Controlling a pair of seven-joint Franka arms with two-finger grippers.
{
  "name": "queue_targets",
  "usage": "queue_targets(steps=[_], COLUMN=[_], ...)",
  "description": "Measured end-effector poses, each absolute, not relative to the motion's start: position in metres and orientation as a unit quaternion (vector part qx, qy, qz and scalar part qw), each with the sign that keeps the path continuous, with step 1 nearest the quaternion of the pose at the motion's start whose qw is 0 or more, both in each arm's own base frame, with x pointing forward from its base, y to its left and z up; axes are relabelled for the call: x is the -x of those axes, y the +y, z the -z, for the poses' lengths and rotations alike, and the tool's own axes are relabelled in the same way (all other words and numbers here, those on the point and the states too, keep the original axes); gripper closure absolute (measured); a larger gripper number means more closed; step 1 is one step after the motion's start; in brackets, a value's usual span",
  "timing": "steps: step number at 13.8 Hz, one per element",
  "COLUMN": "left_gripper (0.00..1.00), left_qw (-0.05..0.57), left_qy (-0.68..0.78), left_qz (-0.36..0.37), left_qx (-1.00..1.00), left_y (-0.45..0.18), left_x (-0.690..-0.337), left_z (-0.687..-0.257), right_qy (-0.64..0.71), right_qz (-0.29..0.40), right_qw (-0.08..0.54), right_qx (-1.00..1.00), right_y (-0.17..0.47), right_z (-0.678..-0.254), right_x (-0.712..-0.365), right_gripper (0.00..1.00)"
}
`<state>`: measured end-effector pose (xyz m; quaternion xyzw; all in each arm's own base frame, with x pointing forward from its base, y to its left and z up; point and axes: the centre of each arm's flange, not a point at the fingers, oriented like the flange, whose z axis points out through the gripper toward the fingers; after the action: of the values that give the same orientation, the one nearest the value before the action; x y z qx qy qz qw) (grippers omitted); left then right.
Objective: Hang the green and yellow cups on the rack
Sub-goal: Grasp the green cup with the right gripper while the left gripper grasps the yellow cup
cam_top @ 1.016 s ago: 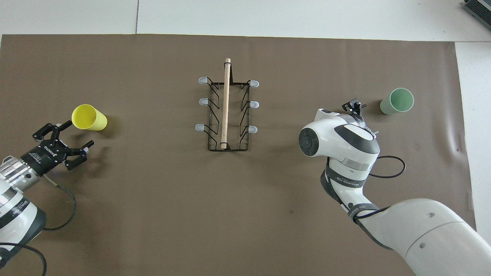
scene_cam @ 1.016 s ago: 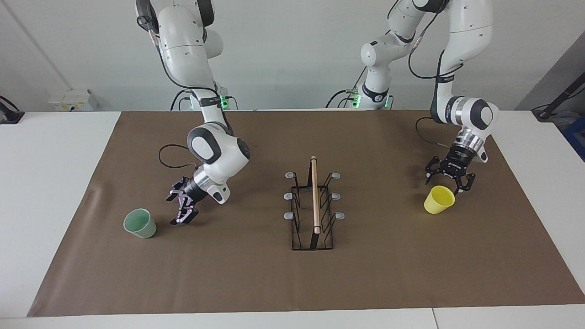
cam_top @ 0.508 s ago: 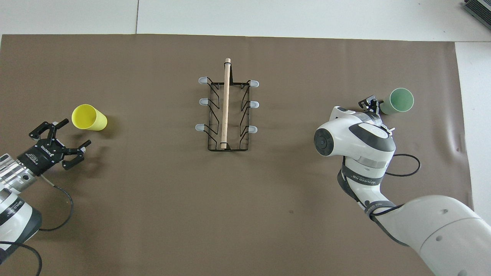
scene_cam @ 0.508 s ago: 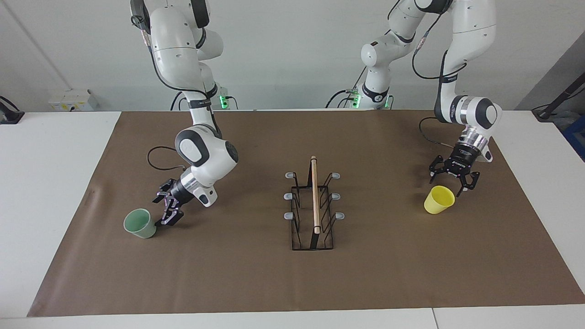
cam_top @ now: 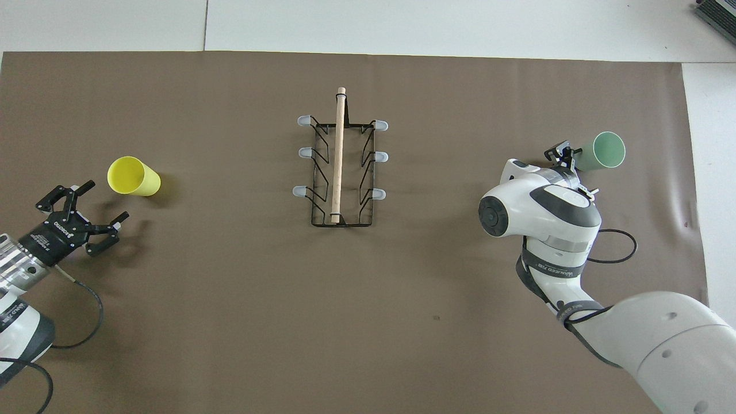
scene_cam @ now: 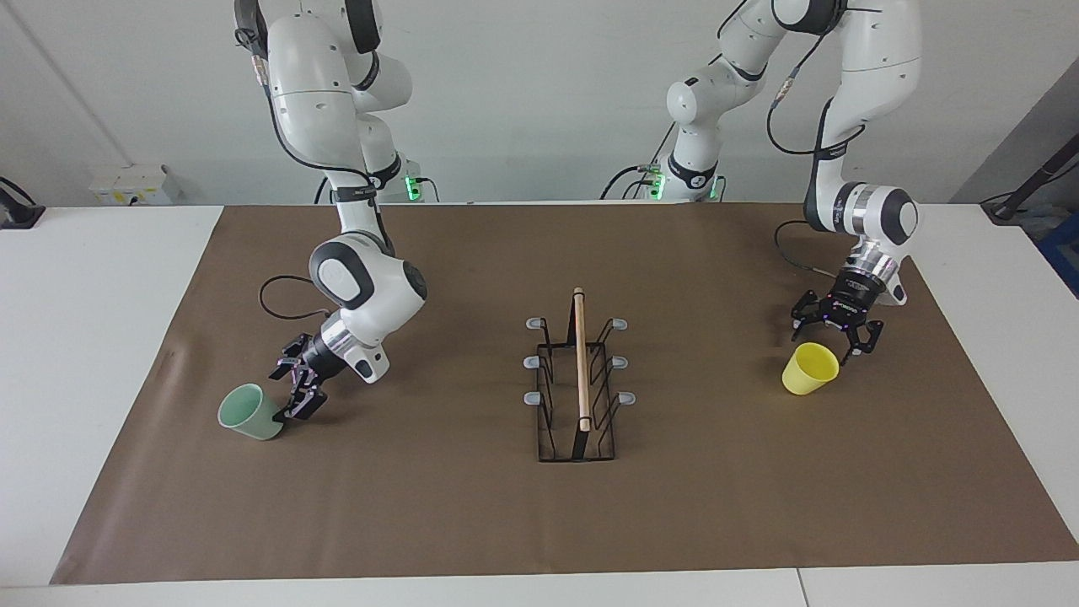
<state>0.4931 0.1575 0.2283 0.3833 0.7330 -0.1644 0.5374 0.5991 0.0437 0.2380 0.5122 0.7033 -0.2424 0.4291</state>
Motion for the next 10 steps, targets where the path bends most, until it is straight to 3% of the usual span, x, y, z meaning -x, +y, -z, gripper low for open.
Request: queue_targets(steps=[10], left_gripper=[0.0], left_qw=[0.539], left_qy=[0.758], left_qz=[0.15], left_qx=[-0.336], left_y=[0.13], left_x=[-0.504], left_z=[-0.218], right_qy=[0.718], right_qz=[0.206], right_qw=[0.454], right_qx=[-0.486], right_y=[0.036], right_z=[-0.237], right_x=[-0.603], right_gripper=[0.0])
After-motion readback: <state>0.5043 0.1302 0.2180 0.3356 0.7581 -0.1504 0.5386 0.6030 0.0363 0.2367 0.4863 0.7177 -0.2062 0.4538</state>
